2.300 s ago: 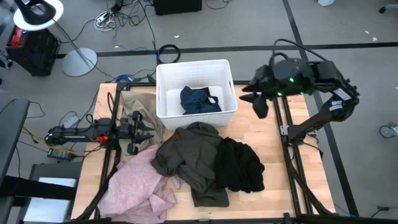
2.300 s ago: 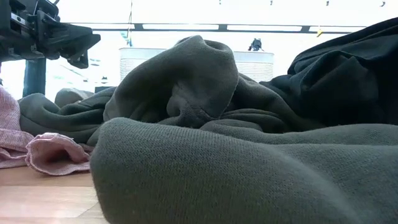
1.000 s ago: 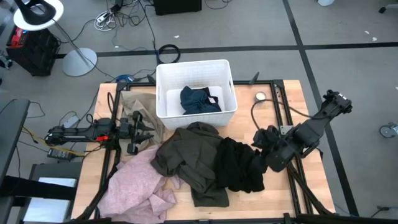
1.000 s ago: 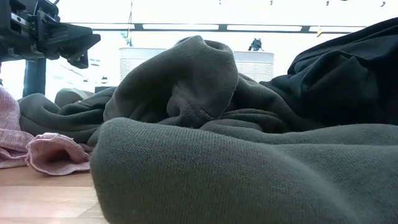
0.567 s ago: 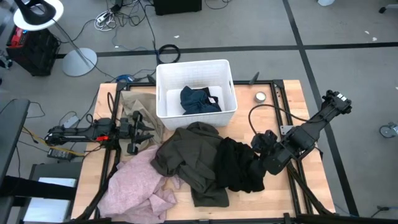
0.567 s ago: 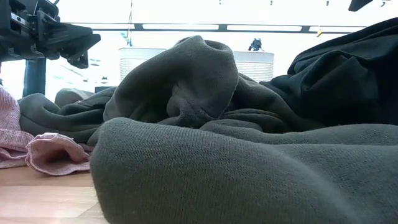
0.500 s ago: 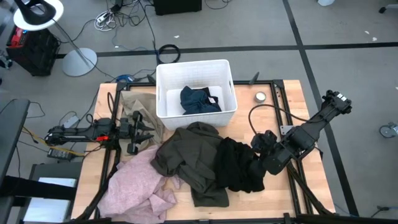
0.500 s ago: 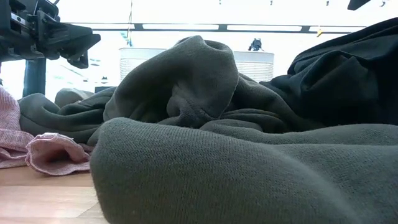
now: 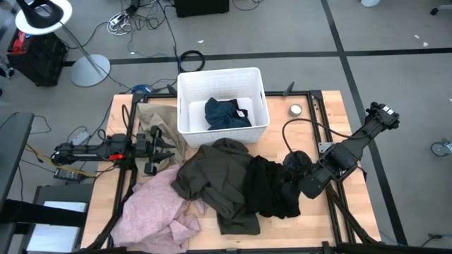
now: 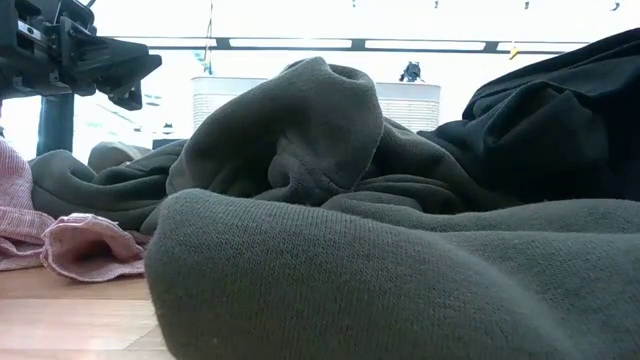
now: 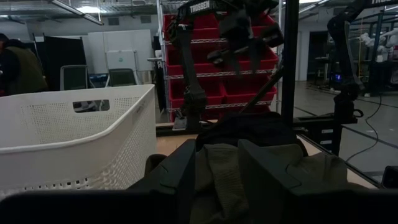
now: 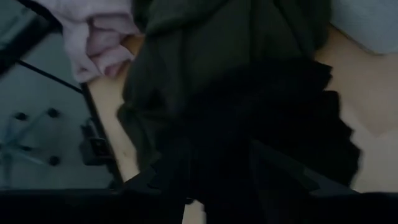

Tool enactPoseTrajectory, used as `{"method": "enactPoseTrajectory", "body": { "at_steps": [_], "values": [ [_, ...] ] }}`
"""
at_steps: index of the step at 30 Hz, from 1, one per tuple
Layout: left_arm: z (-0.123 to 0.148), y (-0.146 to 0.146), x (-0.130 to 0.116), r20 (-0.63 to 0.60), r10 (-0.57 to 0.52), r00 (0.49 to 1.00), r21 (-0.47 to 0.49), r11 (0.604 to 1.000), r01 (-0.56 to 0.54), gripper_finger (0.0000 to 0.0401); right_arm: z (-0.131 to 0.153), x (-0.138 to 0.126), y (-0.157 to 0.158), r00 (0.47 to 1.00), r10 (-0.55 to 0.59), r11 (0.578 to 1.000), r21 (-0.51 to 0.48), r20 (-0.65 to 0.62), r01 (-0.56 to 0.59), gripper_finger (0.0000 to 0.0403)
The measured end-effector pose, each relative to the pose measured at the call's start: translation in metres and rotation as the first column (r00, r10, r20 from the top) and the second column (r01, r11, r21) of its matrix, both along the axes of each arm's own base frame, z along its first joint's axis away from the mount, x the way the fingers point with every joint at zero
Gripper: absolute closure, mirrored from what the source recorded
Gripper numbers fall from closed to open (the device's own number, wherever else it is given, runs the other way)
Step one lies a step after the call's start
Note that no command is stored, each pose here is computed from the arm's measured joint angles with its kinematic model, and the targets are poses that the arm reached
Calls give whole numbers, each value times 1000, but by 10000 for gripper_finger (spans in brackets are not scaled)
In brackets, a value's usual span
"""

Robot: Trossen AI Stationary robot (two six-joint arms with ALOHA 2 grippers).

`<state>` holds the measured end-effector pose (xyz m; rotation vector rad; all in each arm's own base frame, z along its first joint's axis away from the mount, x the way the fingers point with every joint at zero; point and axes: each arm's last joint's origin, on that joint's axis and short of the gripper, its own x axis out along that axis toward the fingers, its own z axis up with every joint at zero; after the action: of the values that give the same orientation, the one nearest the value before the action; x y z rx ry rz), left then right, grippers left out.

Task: Sort clothes
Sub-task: Put the black shirt into the white laundry bin

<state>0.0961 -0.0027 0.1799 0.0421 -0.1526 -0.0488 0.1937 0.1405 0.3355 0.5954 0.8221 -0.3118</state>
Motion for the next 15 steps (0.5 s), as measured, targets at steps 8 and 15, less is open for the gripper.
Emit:
{"method": "enactPoseTrajectory", "body": {
  "at_steps": [8, 15],
  "values": [
    [0, 0, 0, -6, -38, 999, -215, 976, 36, 276, 1, 2, 1, 995, -95, 991, 95, 16, 93, 238],
    [2, 0, 0, 13, -54, 998, -308, 950, 55, 276, 1, 1, 1, 994, -110, 989, 105, 12, 108, 238]
  ]
}}
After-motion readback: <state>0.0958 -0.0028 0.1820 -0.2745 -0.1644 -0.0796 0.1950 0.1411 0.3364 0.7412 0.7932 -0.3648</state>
